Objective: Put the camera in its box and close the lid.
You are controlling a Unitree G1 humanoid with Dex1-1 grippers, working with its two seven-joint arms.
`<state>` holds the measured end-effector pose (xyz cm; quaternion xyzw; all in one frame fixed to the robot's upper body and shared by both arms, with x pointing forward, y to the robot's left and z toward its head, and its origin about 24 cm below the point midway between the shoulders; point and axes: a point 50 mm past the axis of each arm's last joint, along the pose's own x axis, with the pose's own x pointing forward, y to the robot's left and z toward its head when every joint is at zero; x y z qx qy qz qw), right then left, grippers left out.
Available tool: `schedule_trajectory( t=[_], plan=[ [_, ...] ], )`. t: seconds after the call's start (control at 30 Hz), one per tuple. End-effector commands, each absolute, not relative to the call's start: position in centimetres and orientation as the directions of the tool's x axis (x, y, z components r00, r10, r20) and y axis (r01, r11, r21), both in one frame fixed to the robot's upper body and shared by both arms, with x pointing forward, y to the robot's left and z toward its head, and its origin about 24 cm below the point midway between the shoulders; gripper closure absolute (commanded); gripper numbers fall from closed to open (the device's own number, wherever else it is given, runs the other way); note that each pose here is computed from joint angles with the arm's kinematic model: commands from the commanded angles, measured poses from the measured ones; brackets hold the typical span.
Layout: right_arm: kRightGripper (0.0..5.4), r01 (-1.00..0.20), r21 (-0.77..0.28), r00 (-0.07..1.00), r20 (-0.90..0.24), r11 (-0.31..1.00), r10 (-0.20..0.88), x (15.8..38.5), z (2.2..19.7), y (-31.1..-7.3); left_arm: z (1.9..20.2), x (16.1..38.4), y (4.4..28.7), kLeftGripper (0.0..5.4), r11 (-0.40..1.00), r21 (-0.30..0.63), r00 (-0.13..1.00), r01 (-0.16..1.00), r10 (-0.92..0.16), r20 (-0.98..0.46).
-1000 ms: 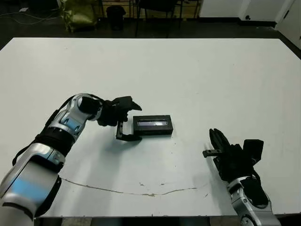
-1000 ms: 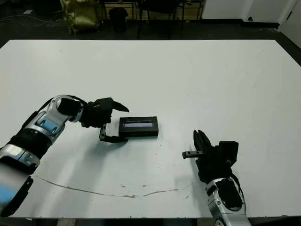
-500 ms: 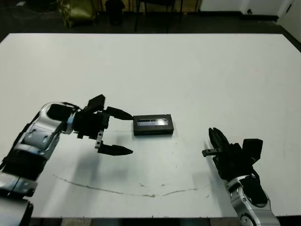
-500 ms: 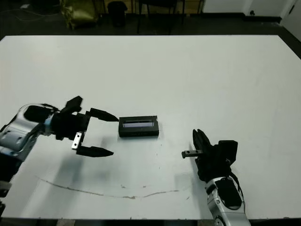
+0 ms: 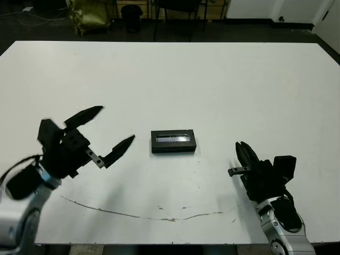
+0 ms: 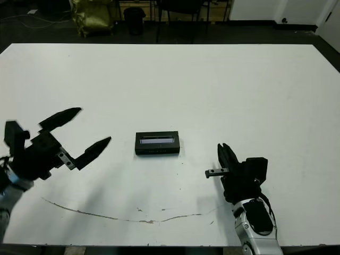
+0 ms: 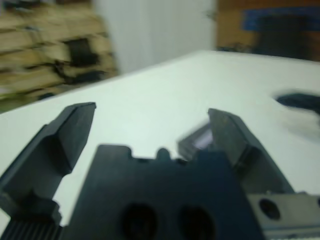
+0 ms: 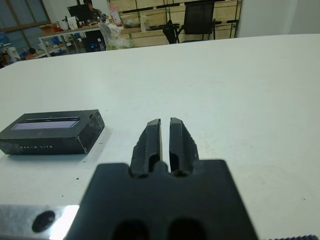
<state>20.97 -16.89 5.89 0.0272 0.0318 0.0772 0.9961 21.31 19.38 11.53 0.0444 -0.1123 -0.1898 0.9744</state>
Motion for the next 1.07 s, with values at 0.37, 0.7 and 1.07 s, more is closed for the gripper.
schedule_trajectory(
  t=[0.37,0.7,1.07],
  plan=[
    [5.4,-0.166,0.068,0.984,-0.047,0.984,0.169,20.7,6.0,-16.0,6.7,18.8,16.4,3.12,0.997,-0.081,0.977,0.004,0.014,0.214],
    [5.4,-0.188,0.055,0.982,-0.011,0.981,0.189,20.8,5.5,-15.4,4.7,18.3,16.5,5.38,1.0,-0.014,0.992,0.018,-0.016,0.122],
    [5.4,-0.171,0.077,0.984,-0.032,0.982,0.174,20.6,5.3,-15.3,4.8,18.6,16.4,5.38,1.0,0.009,0.995,0.023,-0.023,0.095]
  ],
)
